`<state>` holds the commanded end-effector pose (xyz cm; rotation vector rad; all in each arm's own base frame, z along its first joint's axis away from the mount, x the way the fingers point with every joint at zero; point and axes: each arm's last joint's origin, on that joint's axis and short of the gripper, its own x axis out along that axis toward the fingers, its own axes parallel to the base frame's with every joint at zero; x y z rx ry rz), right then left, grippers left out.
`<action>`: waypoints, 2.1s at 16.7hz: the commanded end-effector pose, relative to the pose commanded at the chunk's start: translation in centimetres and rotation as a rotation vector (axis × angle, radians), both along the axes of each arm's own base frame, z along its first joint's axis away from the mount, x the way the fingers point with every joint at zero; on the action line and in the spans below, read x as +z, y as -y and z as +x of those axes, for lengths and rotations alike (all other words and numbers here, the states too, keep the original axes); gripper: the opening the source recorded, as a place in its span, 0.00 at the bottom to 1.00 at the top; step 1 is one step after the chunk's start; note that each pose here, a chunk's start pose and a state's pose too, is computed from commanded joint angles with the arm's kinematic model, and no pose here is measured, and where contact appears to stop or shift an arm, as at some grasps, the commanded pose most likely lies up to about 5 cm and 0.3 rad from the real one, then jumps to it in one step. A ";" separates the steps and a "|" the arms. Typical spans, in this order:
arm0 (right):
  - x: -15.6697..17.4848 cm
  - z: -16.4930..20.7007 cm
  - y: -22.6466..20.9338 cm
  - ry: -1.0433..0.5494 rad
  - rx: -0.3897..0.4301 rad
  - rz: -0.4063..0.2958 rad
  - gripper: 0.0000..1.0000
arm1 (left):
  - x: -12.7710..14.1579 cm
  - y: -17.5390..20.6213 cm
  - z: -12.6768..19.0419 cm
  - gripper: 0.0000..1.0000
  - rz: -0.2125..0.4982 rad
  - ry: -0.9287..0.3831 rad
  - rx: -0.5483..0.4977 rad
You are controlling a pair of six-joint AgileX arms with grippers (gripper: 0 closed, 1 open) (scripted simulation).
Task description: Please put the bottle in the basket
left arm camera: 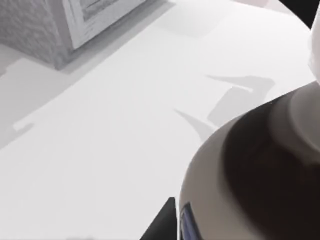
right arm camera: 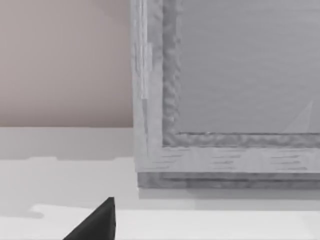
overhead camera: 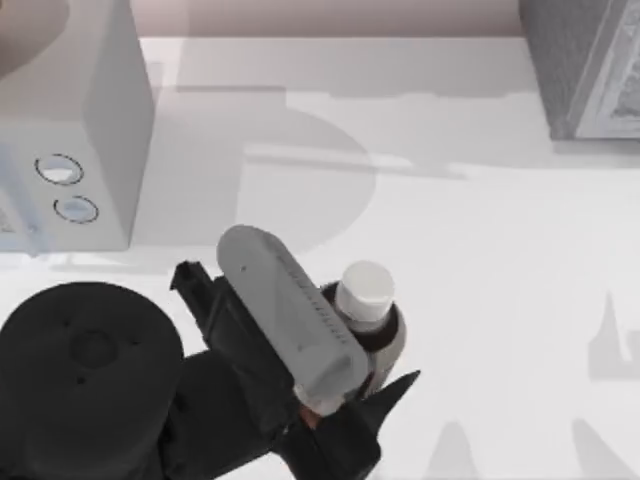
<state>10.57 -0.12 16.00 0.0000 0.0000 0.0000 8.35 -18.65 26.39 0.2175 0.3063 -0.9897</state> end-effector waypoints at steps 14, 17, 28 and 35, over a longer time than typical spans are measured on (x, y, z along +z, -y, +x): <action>0.0 0.0 0.0 0.000 0.000 0.000 1.00 | 2.5 -24.6 -7.9 0.00 -0.145 0.065 0.195; 0.0 0.0 0.0 0.000 0.000 0.000 1.00 | 2.4 -24.8 -7.9 0.00 -0.146 0.065 0.199; 0.0 0.0 0.0 0.000 0.000 0.000 1.00 | 10.7 -23.3 -9.5 0.00 -0.213 0.053 0.254; 0.0 0.0 0.0 0.000 0.000 0.000 1.00 | 25.9 -16.3 -3.3 0.00 -0.240 0.165 0.449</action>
